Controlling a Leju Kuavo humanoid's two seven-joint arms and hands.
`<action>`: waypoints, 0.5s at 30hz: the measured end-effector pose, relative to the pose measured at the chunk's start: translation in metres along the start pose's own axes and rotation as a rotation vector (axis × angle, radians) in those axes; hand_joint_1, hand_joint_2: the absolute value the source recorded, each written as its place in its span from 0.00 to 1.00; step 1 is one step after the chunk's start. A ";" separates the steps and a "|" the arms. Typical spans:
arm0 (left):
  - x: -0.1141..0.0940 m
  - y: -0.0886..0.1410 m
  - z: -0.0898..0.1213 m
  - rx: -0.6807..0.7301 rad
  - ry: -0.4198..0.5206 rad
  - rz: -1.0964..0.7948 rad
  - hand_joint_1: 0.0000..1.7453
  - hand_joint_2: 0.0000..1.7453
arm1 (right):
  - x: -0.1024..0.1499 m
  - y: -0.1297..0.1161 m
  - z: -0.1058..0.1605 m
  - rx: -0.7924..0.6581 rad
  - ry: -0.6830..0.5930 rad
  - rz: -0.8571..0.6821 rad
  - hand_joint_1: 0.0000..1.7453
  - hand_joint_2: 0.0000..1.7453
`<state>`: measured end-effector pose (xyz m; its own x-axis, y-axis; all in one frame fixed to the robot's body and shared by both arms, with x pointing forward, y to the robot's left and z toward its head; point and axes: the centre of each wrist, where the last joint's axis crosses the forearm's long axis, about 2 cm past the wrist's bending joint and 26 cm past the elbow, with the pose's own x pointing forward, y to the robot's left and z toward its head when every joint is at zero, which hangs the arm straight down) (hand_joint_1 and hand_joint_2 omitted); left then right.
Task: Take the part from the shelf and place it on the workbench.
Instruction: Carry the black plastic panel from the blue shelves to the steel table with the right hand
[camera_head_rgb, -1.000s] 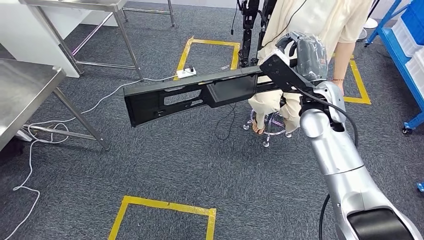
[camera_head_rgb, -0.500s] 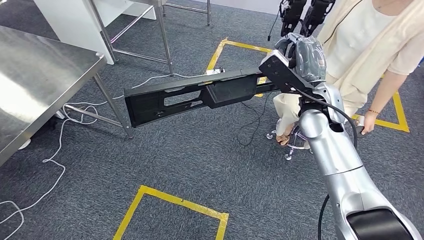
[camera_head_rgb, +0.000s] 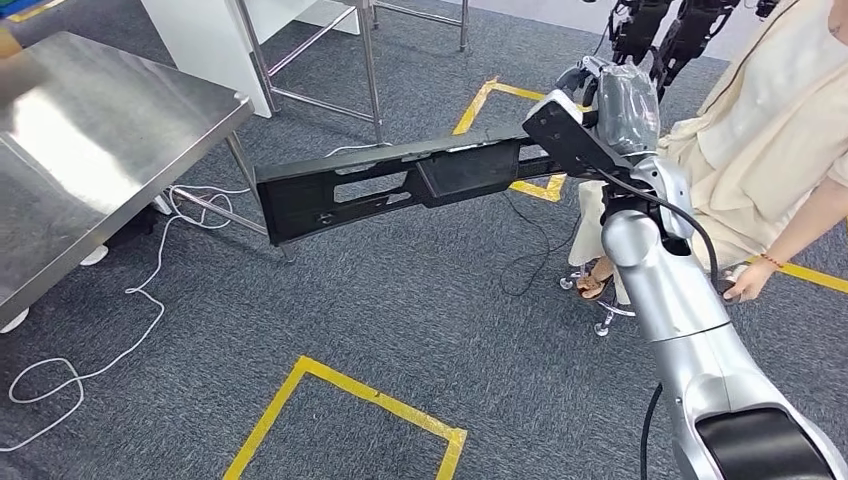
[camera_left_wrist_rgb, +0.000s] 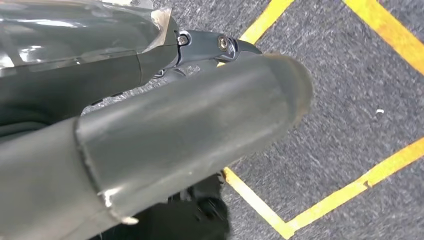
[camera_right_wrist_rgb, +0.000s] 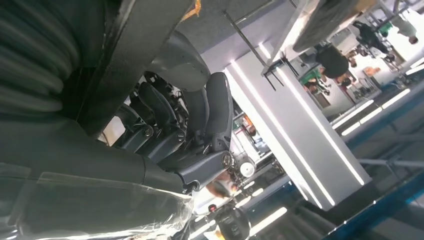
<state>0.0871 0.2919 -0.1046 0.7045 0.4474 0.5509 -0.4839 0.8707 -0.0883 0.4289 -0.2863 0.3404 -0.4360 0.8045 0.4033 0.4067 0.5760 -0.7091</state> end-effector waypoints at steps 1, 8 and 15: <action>0.002 0.000 -0.001 -0.001 -0.003 -0.001 0.00 0.00 | -0.001 -0.003 -0.001 0.005 0.003 0.008 1.00 1.00; 0.006 0.001 -0.002 -0.001 -0.017 0.005 0.00 0.00 | 0.000 -0.022 -0.021 0.017 -0.017 0.027 1.00 1.00; 0.003 0.003 -0.001 0.001 -0.042 0.043 0.00 0.00 | 0.003 -0.015 -0.029 0.060 -0.018 0.031 1.00 1.00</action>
<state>0.0886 0.2962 -0.1043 0.6606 0.4758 0.5807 -0.5143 0.8503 -0.1117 0.4451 -0.2880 0.3689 -0.4383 0.8190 0.3704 0.3720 0.5404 -0.7547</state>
